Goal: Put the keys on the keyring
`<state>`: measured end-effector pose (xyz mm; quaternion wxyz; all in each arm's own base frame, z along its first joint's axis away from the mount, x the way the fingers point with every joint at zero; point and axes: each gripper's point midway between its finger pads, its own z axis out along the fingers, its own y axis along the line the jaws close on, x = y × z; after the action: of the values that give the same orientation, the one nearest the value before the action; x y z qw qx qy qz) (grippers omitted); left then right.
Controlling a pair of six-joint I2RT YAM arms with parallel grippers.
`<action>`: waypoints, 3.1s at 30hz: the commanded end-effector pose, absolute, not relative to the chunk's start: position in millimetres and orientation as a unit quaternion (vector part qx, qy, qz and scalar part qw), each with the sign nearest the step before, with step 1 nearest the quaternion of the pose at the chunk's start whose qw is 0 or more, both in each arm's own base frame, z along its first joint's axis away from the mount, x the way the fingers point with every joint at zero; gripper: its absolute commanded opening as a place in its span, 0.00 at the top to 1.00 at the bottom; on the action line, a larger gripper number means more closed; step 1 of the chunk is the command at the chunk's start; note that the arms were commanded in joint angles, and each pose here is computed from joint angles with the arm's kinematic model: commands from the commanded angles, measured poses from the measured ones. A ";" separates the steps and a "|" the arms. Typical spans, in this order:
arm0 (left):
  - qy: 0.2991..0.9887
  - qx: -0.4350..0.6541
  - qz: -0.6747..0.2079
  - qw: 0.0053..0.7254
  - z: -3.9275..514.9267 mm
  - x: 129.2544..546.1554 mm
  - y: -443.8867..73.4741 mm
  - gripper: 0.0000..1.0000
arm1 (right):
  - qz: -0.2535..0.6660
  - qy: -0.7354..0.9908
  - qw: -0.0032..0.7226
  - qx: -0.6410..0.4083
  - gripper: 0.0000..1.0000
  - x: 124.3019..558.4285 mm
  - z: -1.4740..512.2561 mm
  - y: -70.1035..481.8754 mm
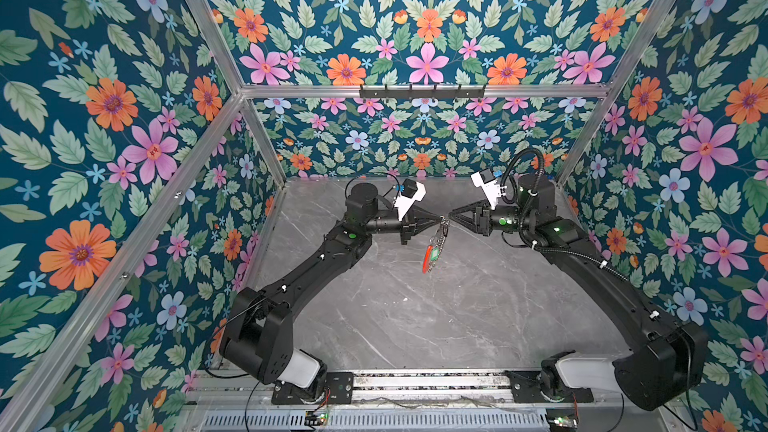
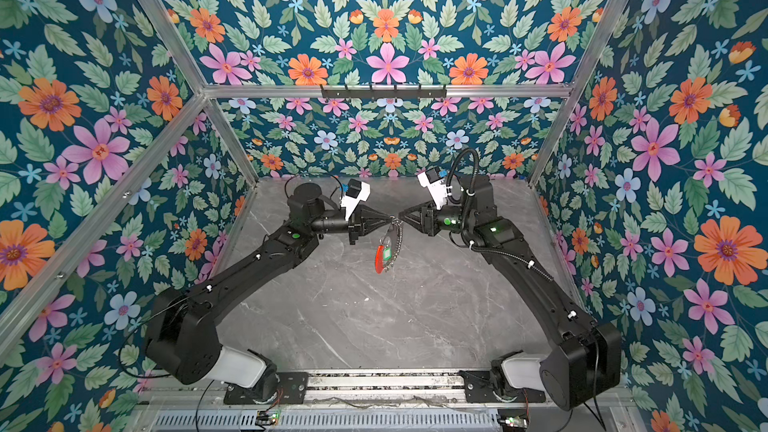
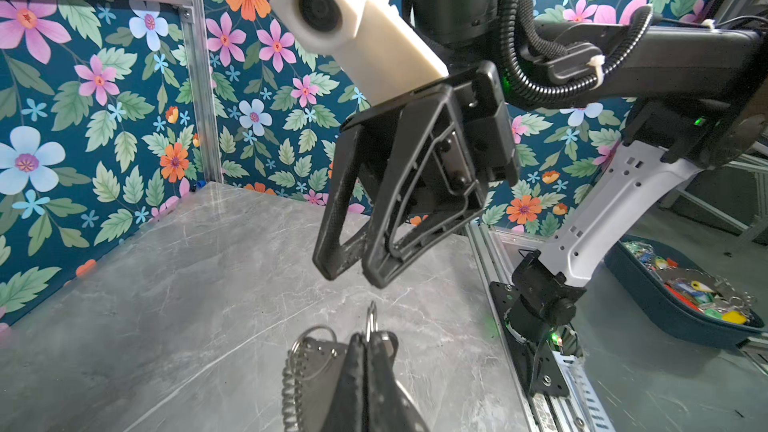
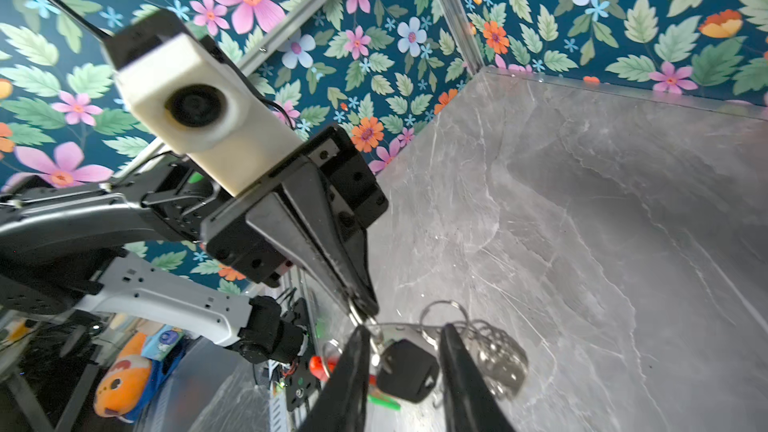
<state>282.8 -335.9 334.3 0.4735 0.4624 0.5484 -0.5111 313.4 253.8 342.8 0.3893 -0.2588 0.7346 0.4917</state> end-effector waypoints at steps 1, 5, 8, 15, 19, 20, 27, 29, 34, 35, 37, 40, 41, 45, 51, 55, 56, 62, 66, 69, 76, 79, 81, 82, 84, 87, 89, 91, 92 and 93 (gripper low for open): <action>0.528 0.465 -0.513 0.491 347.7 281.0 -334.8 1.00 | 0.532 0.702 0.385 -0.274 0.69 307.6 359.6 261.3; 0.529 0.464 -0.514 0.491 348.1 280.7 -334.4 1.00 | 0.546 0.695 0.378 -0.276 0.71 304.5 359.3 263.3; 0.532 0.459 -0.517 0.489 348.3 282.2 -334.8 1.00 | 0.547 0.697 0.375 -0.272 0.75 304.8 355.4 263.3; 0.532 0.453 -0.520 0.492 351.7 283.6 -333.3 1.00 | 0.541 0.702 0.380 -0.266 0.74 303.0 349.2 260.2; 0.532 0.451 -0.520 0.493 352.8 284.2 -332.0 1.00 | 0.540 0.701 0.382 -0.266 0.73 302.2 349.2 259.4; 0.533 0.450 -0.520 0.493 352.5 284.8 -332.2 1.00 | 0.540 0.700 0.383 -0.267 0.73 301.6 350.3 259.4; 0.529 0.444 -0.526 0.496 355.0 284.1 -331.8 1.00 | 0.543 0.698 0.383 -0.266 0.92 301.1 350.4 259.7; 0.527 0.444 -0.527 0.498 356.5 283.8 -331.7 1.00 | 0.543 0.698 0.384 -0.265 0.95 301.3 351.1 259.8; 0.516 0.442 -0.528 0.509 362.0 281.8 -330.0 1.00 | 0.543 0.699 0.384 -0.262 1.00 303.6 348.6 259.9; 0.513 0.441 -0.529 0.513 363.8 280.9 -329.3 1.00 | 0.544 0.701 0.381 -0.261 1.00 304.1 346.5 260.1; 0.506 0.438 -0.528 0.523 366.6 280.2 -327.8 1.00 | 0.545 0.702 0.378 -0.259 1.00 304.7 343.7 260.9; 0.500 0.432 -0.527 0.535 370.2 279.5 -325.4 1.00 | 0.545 0.706 0.374 -0.254 1.00 305.9 337.8 260.8; 0.497 0.430 -0.528 0.539 372.6 279.1 -324.7 1.00 | 0.546 0.706 0.373 -0.253 1.00 306.0 337.2 261.0; 0.484 0.410 -0.539 0.554 382.1 280.7 -322.6 1.00 | 0.563 0.699 0.364 -0.249 1.00 305.5 337.3 264.2; 0.455 0.367 -0.571 0.577 392.8 279.0 -319.4 1.00 | 0.582 0.684 0.358 -0.255 0.99 299.7 345.3 276.5; 0.443 0.343 -0.587 0.585 394.4 277.7 -319.2 1.00 | 0.583 0.683 0.358 -0.255 0.95 300.2 347.6 279.3; 0.443 0.340 -0.589 0.584 392.9 277.6 -320.3 1.00 | 0.583 0.683 0.359 -0.254 0.92 300.4 348.0 279.2; 0.439 0.335 -0.591 0.589 392.8 274.9 -318.9 1.00 | 0.552 0.707 0.373 -0.238 0.80 303.1 342.9 270.4; 0.440 0.336 -0.590 0.589 393.0 274.0 -318.3 1.00 | 0.510 0.727 0.403 -0.221 0.73 307.3 344.5 250.9; 0.441 0.336 -0.591 0.587 393.3 273.4 -318.3 1.00 | 0.473 0.736 0.433 -0.218 0.71 307.3 352.4 237.2; 0.443 0.337 -0.596 0.579 392.6 272.2 -320.4 1.00 | 0.480 0.706 0.460 -0.244 0.76 300.4 385.5 239.9; 0.443 0.338 -0.597 0.578 393.1 271.7 -321.4 1.00 | 0.490 0.695 0.461 -0.255 0.79 298.0 392.0 246.6; 0.442 0.339 -0.597 0.577 393.6 271.2 -322.1 1.00 | 0.493 0.692 0.457 -0.262 0.79 296.3 392.8 251.5; 0.443 0.339 -0.597 0.576 393.2 271.7 -322.5 1.00 | 0.495 0.691 0.454 -0.266 0.79 295.3 392.8 254.5; 0.442 0.339 -0.597 0.577 394.9 271.9 -322.8 1.00 | 0.497 0.691 0.449 -0.272 0.79 293.9 390.9 259.6; 0.442 0.340 -0.598 0.575 395.2 272.2 -323.9 1.00 | 0.498 0.692 0.444 -0.277 0.79 293.0 387.7 263.7; 0.442 0.341 -0.598 0.575 395.5 272.3 -324.3 1.00 | 0.498 0.692 0.444 -0.278 0.79 293.5 387.1 264.6; 0.442 0.341 -0.598 0.575 395.7 272.5 -324.4 1.00 | 0.498 0.691 0.443 -0.280 0.79 293.0 387.1 265.1; 0.442 0.341 -0.598 0.575 395.6 272.8 -324.5 1.00 | 0.498 0.691 0.444 -0.279 0.79 293.2 386.9 264.9; 0.442 0.342 -0.598 0.575 395.3 272.8 -324.6 1.00 | 0.498 0.690 0.444 -0.280 0.79 293.3 387.1 265.3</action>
<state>276.5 -326.6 386.0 0.5633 0.3371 0.4604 -0.5976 294.6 263.6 380.5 0.4317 -0.2651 0.7037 0.4981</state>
